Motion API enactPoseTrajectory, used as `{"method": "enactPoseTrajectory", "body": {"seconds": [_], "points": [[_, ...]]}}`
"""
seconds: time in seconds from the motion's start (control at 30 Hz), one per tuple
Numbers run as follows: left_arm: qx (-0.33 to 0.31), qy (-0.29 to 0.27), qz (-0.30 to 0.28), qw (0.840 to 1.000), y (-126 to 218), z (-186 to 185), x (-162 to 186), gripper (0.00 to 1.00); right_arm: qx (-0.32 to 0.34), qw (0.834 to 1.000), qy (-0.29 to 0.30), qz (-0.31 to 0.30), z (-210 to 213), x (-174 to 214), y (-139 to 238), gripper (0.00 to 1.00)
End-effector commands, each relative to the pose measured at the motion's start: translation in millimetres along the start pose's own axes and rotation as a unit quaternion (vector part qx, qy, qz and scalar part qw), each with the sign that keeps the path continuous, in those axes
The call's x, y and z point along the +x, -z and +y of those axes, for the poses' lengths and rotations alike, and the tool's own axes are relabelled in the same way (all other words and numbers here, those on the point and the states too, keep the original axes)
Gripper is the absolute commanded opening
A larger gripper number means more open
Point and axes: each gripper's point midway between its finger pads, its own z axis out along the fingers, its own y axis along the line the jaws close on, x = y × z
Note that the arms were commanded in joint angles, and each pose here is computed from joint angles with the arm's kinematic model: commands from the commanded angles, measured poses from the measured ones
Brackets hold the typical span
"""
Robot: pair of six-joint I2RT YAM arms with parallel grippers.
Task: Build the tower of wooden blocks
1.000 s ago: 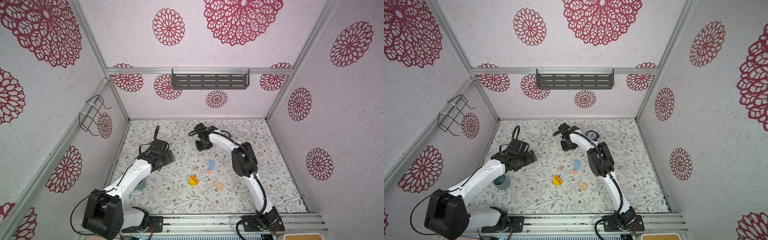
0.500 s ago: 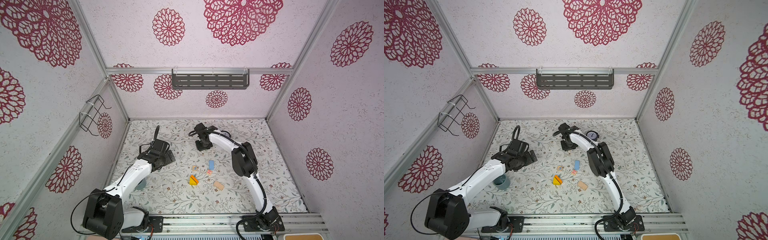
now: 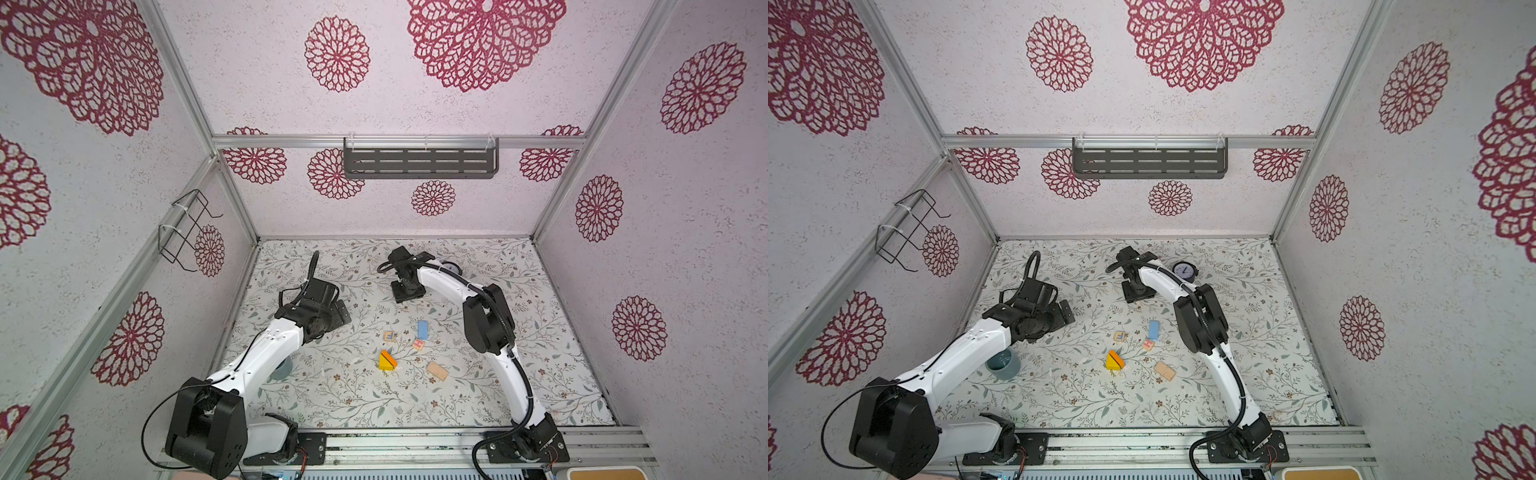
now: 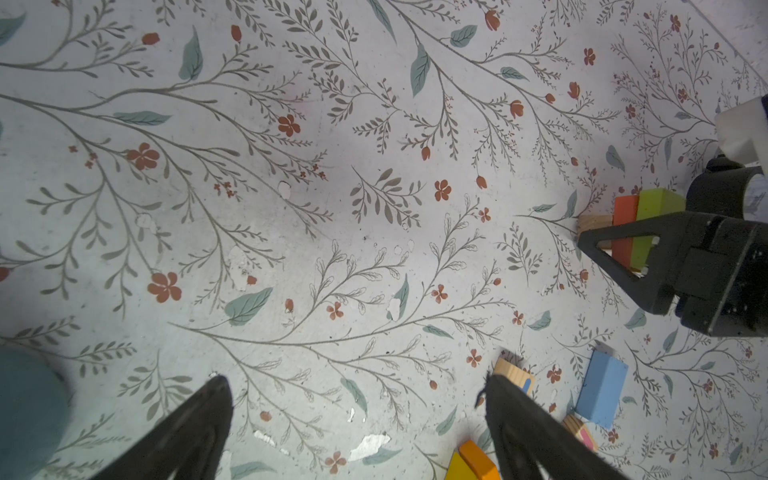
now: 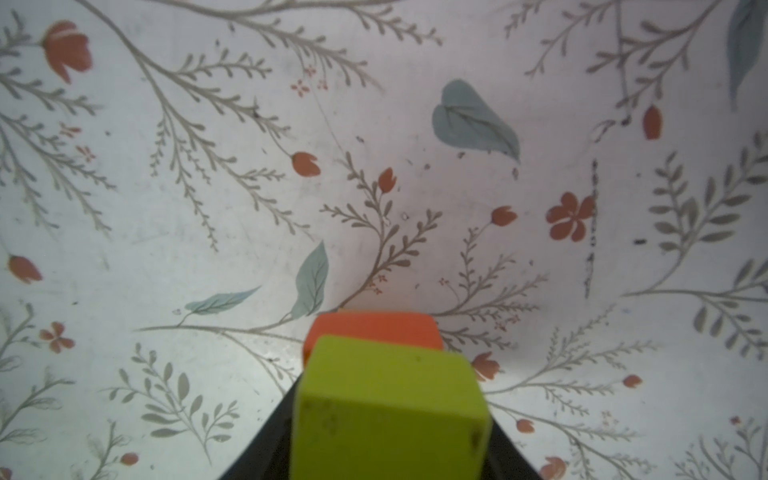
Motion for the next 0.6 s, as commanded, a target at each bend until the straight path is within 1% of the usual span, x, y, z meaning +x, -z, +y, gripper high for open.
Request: {"method": "enactPoseTrajectory", "body": {"seconds": [0.0,0.13,0.27,0.43,0.57], "points": [[0.000,0.005,-0.005,1.000,-1.6,1.3,-3.6,0.97,0.009,1.000,-0.005,-0.006,-0.4,-4.8,8.3,0.60],[0.000,0.003,-0.007,1.000,-0.3,0.3,-5.3,0.97,0.005,1.000,0.000,-0.012,1.4,-7.1,12.7,0.68],[0.009,-0.009,-0.004,1.000,3.6,-5.6,-7.6,0.97,0.004,1.000,0.004,-0.024,0.6,-11.9,24.5,0.73],[0.020,-0.012,-0.010,1.000,12.4,-11.8,-12.6,0.97,-0.003,0.998,0.001,-0.060,-0.9,-19.3,55.0,0.79],[0.032,-0.028,-0.021,0.999,25.4,-20.6,-17.7,0.97,-0.018,0.996,-0.001,-0.090,-1.1,-18.5,86.1,0.79]]}}
